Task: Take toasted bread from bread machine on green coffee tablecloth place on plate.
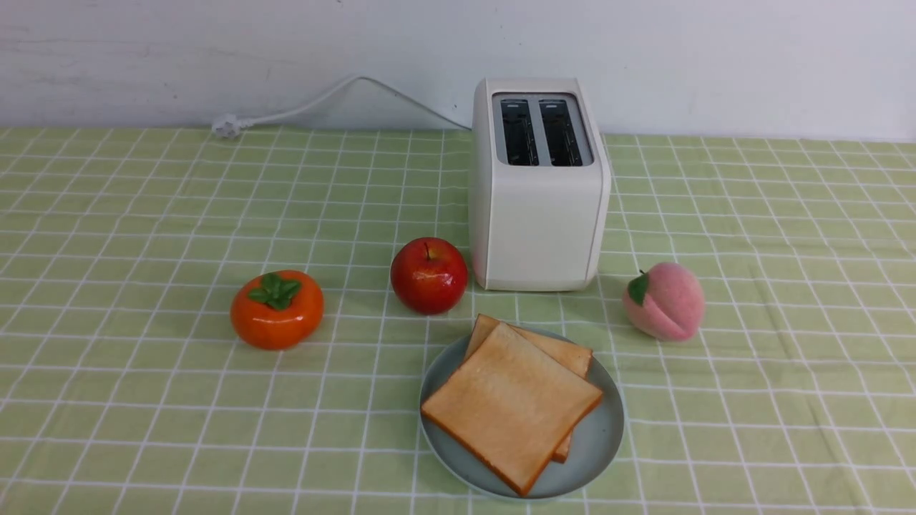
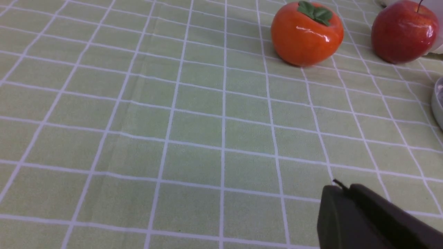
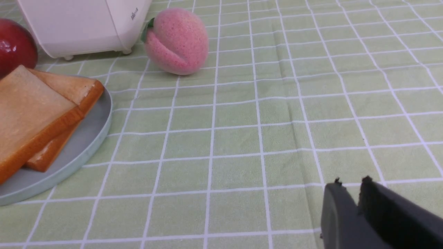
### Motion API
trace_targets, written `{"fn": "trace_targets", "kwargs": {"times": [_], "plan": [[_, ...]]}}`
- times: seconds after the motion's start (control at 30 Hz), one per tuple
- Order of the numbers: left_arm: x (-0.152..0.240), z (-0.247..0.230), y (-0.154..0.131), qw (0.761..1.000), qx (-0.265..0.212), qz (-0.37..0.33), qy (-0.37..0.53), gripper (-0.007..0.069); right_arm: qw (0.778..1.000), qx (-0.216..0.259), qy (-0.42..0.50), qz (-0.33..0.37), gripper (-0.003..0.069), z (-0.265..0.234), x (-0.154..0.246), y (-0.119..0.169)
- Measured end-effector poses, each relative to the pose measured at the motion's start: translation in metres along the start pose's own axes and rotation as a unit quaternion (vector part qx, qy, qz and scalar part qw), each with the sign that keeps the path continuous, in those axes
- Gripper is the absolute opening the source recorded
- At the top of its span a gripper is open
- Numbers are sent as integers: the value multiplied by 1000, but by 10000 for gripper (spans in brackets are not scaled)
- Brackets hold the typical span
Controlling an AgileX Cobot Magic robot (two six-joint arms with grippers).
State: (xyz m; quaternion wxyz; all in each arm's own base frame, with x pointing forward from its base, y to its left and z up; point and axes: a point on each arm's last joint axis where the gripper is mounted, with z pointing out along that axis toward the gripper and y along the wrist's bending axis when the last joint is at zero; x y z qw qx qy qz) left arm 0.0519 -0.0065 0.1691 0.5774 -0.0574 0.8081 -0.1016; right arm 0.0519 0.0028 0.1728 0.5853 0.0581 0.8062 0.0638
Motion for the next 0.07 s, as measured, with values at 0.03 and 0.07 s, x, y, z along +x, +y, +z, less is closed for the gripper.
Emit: {"fn": "trace_targets", "kwargs": {"times": [0.03, 0.07], "plan": [[0, 0, 0, 1000, 0, 0, 0, 19, 1000, 0, 0, 0, 98, 0, 0, 0], [0, 0, 0, 1000, 0, 0, 0, 19, 1000, 0, 0, 0, 98, 0, 0, 0]]}}
